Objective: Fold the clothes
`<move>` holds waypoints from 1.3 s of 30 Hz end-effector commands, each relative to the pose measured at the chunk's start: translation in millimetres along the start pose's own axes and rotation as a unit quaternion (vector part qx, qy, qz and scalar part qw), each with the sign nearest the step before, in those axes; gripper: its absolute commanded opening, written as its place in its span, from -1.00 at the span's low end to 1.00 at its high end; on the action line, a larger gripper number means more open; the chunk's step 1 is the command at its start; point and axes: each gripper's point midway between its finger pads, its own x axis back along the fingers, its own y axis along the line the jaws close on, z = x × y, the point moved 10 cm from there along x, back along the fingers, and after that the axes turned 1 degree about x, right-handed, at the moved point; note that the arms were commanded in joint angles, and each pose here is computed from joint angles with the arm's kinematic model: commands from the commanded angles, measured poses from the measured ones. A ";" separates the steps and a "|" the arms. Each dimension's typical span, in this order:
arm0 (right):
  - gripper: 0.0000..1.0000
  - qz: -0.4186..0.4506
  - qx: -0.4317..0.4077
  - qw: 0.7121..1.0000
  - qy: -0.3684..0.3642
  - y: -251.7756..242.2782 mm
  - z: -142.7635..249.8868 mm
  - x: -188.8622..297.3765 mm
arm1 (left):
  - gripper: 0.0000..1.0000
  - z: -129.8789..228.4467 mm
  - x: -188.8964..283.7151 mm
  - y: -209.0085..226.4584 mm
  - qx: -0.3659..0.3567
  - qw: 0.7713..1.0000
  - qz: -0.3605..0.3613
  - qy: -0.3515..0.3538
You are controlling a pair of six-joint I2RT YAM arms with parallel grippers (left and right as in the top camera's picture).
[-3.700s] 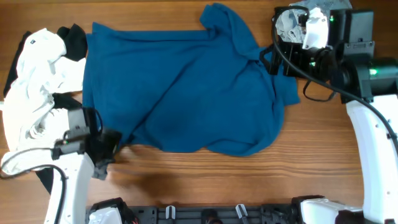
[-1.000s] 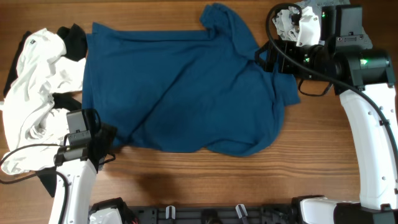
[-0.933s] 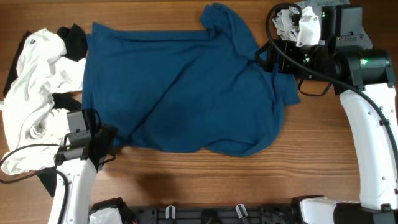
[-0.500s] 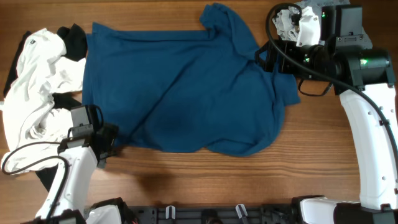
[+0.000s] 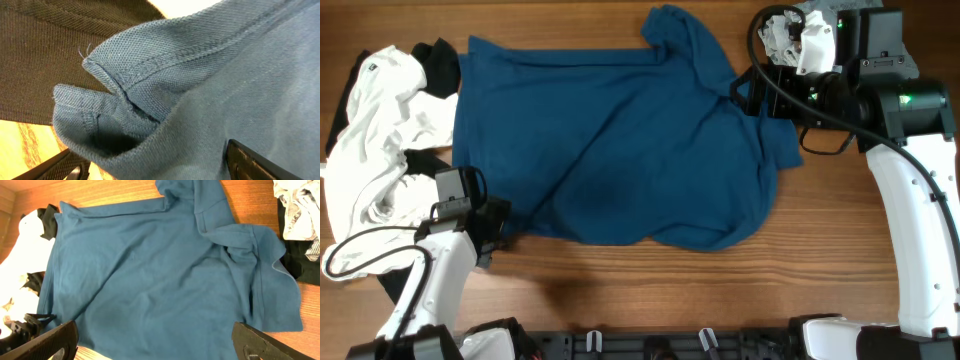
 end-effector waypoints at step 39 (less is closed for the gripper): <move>0.62 -0.041 0.018 0.998 0.046 8.2 17.0 5.2 | -0.92 -22.9 90.0 -18.4 -0.098 0.970 0.184 -0.129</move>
